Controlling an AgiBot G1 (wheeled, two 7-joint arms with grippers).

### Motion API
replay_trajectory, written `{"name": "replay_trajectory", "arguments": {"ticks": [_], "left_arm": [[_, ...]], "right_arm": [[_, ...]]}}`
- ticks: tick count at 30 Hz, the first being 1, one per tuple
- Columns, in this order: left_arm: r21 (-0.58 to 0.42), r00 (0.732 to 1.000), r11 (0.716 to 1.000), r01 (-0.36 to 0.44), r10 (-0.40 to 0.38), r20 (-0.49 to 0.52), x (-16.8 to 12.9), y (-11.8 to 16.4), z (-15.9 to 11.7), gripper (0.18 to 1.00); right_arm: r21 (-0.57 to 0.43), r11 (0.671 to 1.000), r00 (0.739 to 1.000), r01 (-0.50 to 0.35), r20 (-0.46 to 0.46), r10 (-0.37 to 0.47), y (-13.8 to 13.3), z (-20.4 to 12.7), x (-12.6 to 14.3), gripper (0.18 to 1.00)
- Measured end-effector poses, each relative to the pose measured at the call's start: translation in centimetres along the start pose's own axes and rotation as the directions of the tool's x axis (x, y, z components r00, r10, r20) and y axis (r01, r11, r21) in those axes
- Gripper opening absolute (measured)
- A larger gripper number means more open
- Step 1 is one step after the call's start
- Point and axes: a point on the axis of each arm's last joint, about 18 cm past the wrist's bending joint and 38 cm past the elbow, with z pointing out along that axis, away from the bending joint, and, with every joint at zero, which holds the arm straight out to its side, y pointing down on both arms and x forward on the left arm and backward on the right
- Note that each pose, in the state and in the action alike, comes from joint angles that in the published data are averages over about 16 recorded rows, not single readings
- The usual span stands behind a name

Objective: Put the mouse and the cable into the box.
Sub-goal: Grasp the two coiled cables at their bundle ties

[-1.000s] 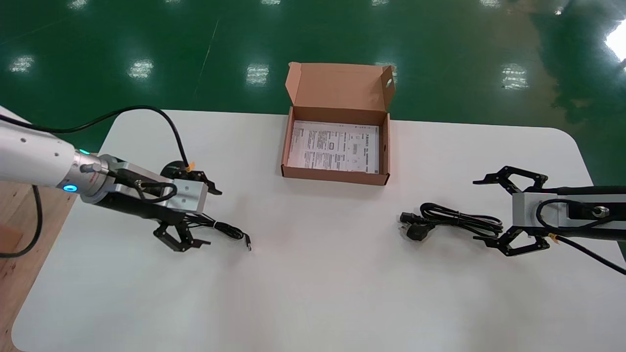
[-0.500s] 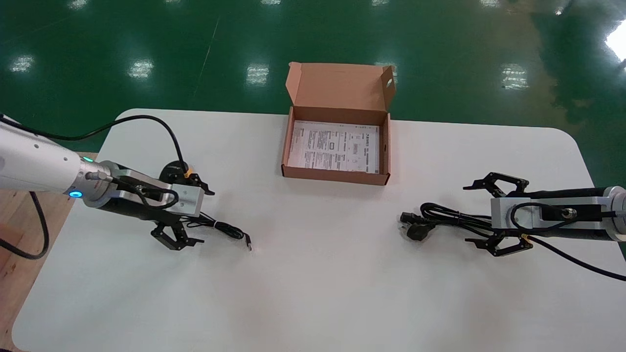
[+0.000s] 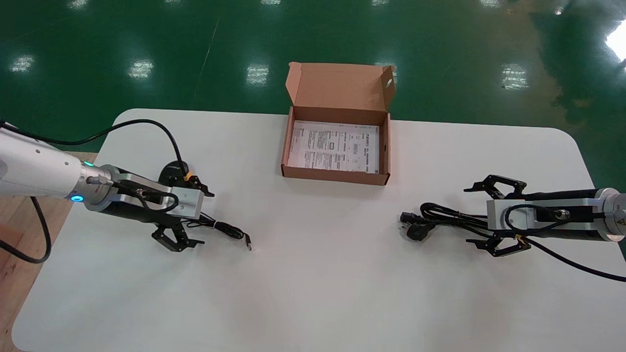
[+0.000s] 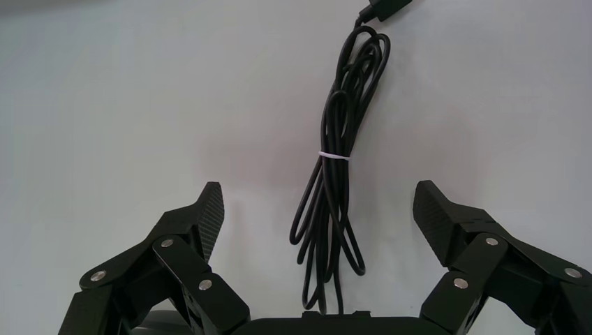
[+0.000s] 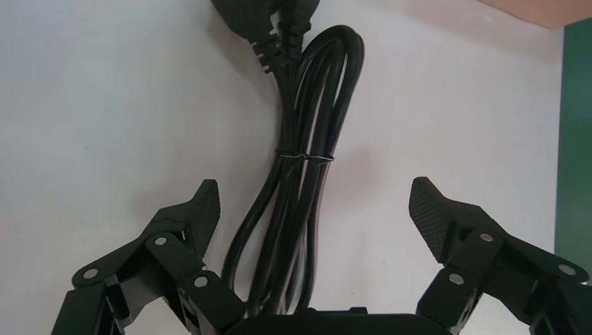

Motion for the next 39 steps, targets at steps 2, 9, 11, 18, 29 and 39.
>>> {"name": "replay_trajectory", "arguments": {"ticks": [2, 9, 11, 18, 29, 39], "left_arm": [[0.001, 1.000, 1.000, 0.000, 0.000, 0.000, -0.02, -0.02, -0.02, 0.991], [0.002, 1.000, 1.000, -0.002, 0.002, 0.001, -0.06, -0.05, -0.09, 0.947], [0.003, 1.000, 1.000, -0.002, 0.002, 0.002, -0.07, -0.06, -0.10, 0.923], [0.003, 1.000, 1.000, -0.003, 0.003, 0.002, -0.10, -0.07, -0.14, 0.819], [0.005, 1.000, 1.000, -0.004, 0.004, 0.003, -0.11, -0.10, -0.16, 0.572], [0.006, 1.000, 1.000, -0.003, 0.003, 0.004, -0.14, -0.13, -0.17, 0.367]], "right_arm": [[0.002, 1.000, 1.000, 0.000, -0.001, 0.000, -0.02, -0.04, 0.02, 0.988], [0.008, 1.000, 1.000, 0.000, -0.005, 0.000, -0.10, -0.17, 0.09, 0.949], [0.010, 1.000, 1.000, 0.000, -0.005, 0.000, -0.12, -0.20, 0.10, 0.929], [0.013, 1.000, 1.000, 0.001, -0.008, -0.001, -0.16, -0.27, 0.14, 0.820], [0.016, 1.000, 1.000, 0.001, -0.009, -0.001, -0.20, -0.31, 0.17, 0.574], [0.016, 1.000, 1.000, 0.001, -0.009, 0.000, -0.21, -0.33, 0.17, 0.371]]}}
